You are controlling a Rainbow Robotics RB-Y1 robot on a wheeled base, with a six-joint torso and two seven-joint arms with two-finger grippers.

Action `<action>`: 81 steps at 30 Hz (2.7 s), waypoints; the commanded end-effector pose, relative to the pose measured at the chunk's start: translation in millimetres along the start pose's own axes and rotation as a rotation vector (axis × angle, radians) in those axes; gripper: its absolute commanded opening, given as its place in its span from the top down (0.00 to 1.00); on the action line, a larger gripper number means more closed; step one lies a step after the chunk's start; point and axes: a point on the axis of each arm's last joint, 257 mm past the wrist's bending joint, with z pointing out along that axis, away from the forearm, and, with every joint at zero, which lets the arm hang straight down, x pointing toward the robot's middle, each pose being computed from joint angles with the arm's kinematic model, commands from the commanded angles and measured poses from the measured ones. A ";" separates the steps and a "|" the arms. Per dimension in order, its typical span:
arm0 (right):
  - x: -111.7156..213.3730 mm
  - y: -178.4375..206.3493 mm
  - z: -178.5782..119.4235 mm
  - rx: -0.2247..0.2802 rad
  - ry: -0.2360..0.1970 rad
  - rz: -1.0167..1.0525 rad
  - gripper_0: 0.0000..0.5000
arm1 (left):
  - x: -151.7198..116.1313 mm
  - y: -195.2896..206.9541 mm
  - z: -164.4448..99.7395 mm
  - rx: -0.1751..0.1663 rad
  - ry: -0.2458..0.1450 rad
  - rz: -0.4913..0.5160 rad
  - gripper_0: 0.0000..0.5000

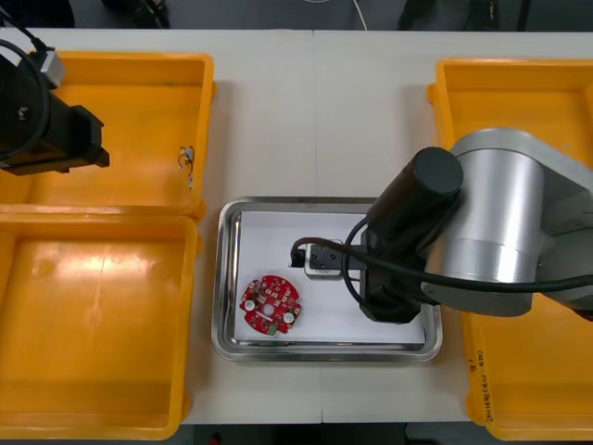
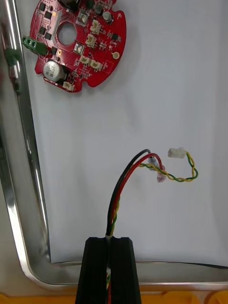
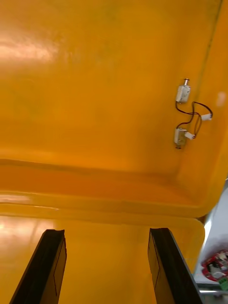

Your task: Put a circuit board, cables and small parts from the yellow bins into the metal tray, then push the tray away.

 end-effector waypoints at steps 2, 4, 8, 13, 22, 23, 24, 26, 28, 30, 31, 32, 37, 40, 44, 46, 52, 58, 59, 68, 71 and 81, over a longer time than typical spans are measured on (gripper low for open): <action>-13.7 10.9 19.4 -0.001 -0.015 -0.027 1.00 | -29.3 27.3 -25.7 -0.051 -0.065 0.069 0.00; -13.3 14.4 26.5 0.002 -0.012 -0.029 1.00 | -30.4 31.8 -24.5 -0.066 -0.068 0.060 0.00; -9.5 22.4 35.2 0.004 0.001 -0.038 1.00 | -30.8 35.6 -22.9 -0.072 -0.062 0.051 0.00; -1.6 33.7 42.5 -0.018 0.015 -0.034 1.00 | -29.9 33.5 -21.4 -0.066 -0.059 0.053 0.00; 6.6 41.6 56.2 -0.007 0.003 -0.029 1.00 | -25.9 20.9 -15.2 -0.037 -0.048 0.061 0.00; 6.1 42.6 59.0 0.003 0.001 -0.035 1.00 | -25.9 19.8 -14.8 -0.037 -0.047 0.063 0.00; 4.1 42.4 59.8 0.009 -0.004 -0.038 1.00 | -26.9 18.6 -15.2 -0.036 -0.050 0.065 0.00; 2.0 41.5 63.0 0.028 -0.012 -0.038 1.00 | -28.6 13.2 -14.2 -0.039 -0.054 0.078 0.00; 0.6 42.6 64.5 0.026 -0.016 -0.033 1.00 | -29.5 9.6 -12.4 -0.044 -0.057 0.083 0.00; 2.9 42.2 66.4 0.025 -0.008 -0.028 1.00 | -29.7 4.3 -9.3 -0.049 -0.059 0.091 0.00; 4.3 42.2 68.0 0.023 -0.004 -0.026 1.00 | -29.1 1.7 -6.9 -0.052 -0.059 0.094 0.00; 4.9 42.0 69.5 0.022 -0.003 -0.024 1.00 | -29.1 -2.5 -4.9 -0.052 -0.060 0.099 0.00; 7.5 39.7 75.6 0.023 -0.011 -0.013 1.00 | -28.6 -16.1 4.7 -0.046 -0.064 0.108 0.00; 8.6 38.5 76.7 0.030 -0.015 -0.009 1.00 | -29.5 -24.4 10.8 -0.035 -0.068 0.111 0.00; 12.9 37.1 77.0 0.033 -0.008 -0.006 1.00 | -35.5 -34.1 18.2 -0.015 -0.088 0.103 0.00; 14.4 36.6 77.0 0.034 -0.005 -0.004 1.00 | -39.1 -42.0 20.6 0.004 -0.100 0.104 0.00; 12.9 37.1 77.0 0.033 -0.008 0.000 0.91 | -47.8 -60.5 29.0 0.020 -0.131 0.116 0.00; 9.8 36.4 76.8 0.038 -0.014 0.005 0.50 | -55.9 -69.3 37.0 0.043 -0.157 0.105 0.00; 9.1 36.2 76.7 0.039 -0.015 0.006 0.37 | -57.2 -71.1 38.3 0.048 -0.162 0.106 0.00; -0.9 31.2 75.4 0.055 -0.051 0.016 0.00 | -65.2 -77.2 51.7 0.019 -0.188 0.120 0.00; -2.9 25.0 72.1 0.067 -0.060 0.029 0.00 | -69.4 -80.4 53.7 0.024 -0.205 0.116 0.00; -21.2 -2.7 40.6 0.136 -0.130 0.070 0.00 | -82.3 -90.5 59.4 0.040 -0.257 0.100 0.00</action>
